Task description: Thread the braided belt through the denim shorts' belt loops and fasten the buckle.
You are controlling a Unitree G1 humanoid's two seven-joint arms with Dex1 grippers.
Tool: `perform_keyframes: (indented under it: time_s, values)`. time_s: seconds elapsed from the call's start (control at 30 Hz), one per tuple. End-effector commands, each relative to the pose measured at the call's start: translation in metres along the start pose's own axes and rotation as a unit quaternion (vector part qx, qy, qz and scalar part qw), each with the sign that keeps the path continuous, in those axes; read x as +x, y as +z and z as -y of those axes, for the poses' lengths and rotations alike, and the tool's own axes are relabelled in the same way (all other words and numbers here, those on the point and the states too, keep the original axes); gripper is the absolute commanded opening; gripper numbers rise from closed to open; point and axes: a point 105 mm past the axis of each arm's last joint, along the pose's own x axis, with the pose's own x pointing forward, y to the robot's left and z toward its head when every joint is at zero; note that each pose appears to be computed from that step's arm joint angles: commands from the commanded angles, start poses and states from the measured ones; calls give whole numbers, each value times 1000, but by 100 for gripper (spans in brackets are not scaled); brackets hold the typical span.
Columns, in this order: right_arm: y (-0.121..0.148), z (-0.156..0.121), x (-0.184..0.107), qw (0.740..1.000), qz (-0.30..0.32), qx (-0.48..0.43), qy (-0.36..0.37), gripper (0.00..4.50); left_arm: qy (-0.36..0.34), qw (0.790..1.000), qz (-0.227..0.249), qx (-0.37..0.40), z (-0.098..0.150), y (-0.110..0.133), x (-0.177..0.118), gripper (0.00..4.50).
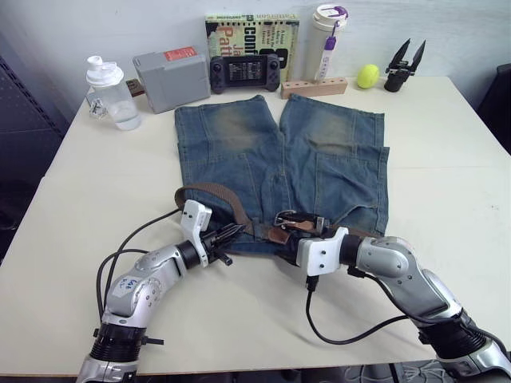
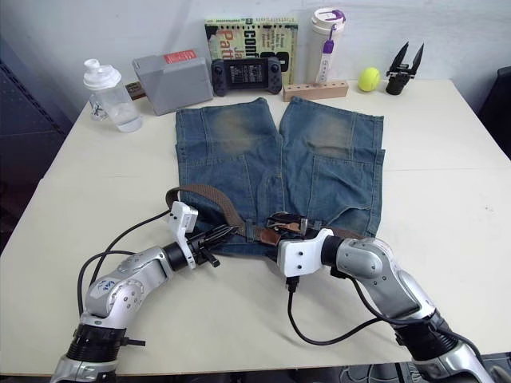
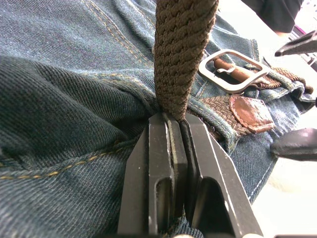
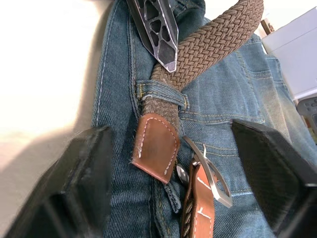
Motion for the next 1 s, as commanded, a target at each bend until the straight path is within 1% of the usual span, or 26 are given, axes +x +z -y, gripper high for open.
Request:
perform_keyframes:
  time_s: [0.03, 0.2, 0.37, 0.57, 0.67, 0.73, 0.77, 0.8, 0.83, 0.87, 0.9, 1.0]
  values:
    - [-2, 6, 1, 999, -7, -28, -17, 380, 3, 999, -36, -17, 0, -20, 0, 0]
    - [-4, 11, 2, 999, -8, -38, -29, 380, 3, 999, -37, -17, 0, -20, -1, 0]
    - [2, 20, 2, 998, 3, -42, -44, 380, 4, 999, -37, -18, 0, -20, -1, 0]
    - [3, 22, 1, 998, 5, -46, -45, 380, 3, 999, -38, -20, 1, -20, -1, 0]
    - [7, 20, 2, 998, 13, -46, -39, 304, 2, 999, -37, -19, 1, -20, -1, 0]
    - [8, 17, 3, 998, 15, -46, -32, 209, 2, 999, -37, -19, 1, -20, -1, 0]
    - [9, 15, 3, 998, 16, -47, -29, 176, 2, 999, -37, -19, 1, -20, -1, 0]
    - [8, 14, 3, 998, 16, -47, -27, 112, 2, 999, -37, -19, 1, -20, 0, 0]
    - [8, 11, 4, 999, 14, -46, -22, 72, 2, 999, -37, -20, 1, -20, 0, 0]
    - [8, 9, 4, 999, 14, -47, -18, 21, 2, 999, -37, -20, 1, -20, 0, 0]
    - [8, 7, 5, 999, 14, -47, -15, 6, 2, 999, -37, -20, 1, -20, 0, 0]
    - [7, 3, 6, 999, 11, -41, -8, 6, 2, 999, -36, -19, 1, -19, -1, 0]
